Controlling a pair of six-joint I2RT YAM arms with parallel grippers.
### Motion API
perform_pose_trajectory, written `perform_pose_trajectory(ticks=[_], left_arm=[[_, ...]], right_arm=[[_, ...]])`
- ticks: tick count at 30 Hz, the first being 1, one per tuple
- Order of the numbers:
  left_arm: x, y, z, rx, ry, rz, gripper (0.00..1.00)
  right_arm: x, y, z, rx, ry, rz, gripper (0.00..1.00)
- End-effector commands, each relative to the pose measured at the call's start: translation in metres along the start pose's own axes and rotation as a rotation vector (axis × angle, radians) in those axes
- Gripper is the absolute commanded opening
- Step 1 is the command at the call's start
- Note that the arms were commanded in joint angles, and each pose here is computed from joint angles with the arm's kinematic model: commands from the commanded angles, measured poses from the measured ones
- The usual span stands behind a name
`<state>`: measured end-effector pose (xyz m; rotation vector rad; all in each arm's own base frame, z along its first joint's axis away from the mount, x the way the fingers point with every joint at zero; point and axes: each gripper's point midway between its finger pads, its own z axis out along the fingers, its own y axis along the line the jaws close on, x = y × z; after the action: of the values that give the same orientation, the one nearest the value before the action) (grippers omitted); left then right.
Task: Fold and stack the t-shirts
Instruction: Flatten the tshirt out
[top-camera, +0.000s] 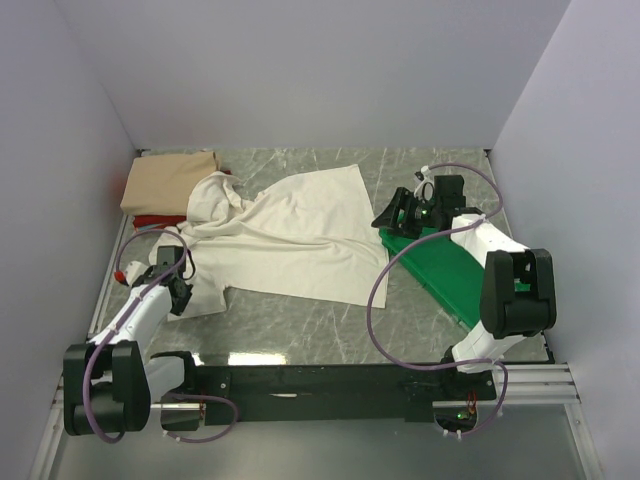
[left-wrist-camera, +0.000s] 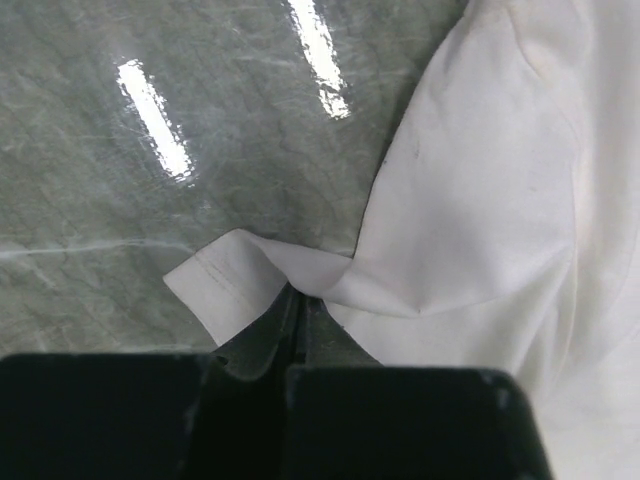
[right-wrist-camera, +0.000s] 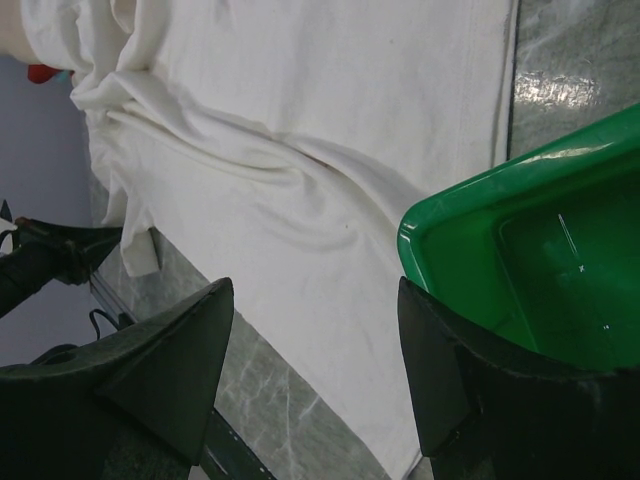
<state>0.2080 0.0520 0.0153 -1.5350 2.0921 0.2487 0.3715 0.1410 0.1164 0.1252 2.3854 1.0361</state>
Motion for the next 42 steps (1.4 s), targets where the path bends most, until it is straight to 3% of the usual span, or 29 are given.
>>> perform_pose_trajectory(ticks=[1, 17, 20, 25, 42], left_arm=[[0.023, 0.007, 0.0, 0.016, 0.092, 0.036, 0.0], [-0.002, -0.017, -0.034, 0.279, -0.015, -0.051, 0.0], [0.006, -0.017, -0.03, 0.29, 0.006, -0.029, 0.01], [0.009, -0.022, -0.029, 0.296, 0.023, 0.007, 0.09], [0.001, -0.04, -0.042, 0.41, -0.01, 0.038, 0.17]], right_arm=[[-0.011, 0.012, -0.011, -0.014, -0.05, -0.058, 0.73], [0.022, 0.049, 0.019, 0.151, 0.018, -0.184, 0.73], [0.034, 0.038, 0.014, 0.204, 0.02, -0.165, 0.73], [0.059, -0.006, 0.001, 0.4, 0.054, -0.148, 0.73], [0.15, -0.042, -0.019, 0.548, 0.182, -0.17, 0.66]])
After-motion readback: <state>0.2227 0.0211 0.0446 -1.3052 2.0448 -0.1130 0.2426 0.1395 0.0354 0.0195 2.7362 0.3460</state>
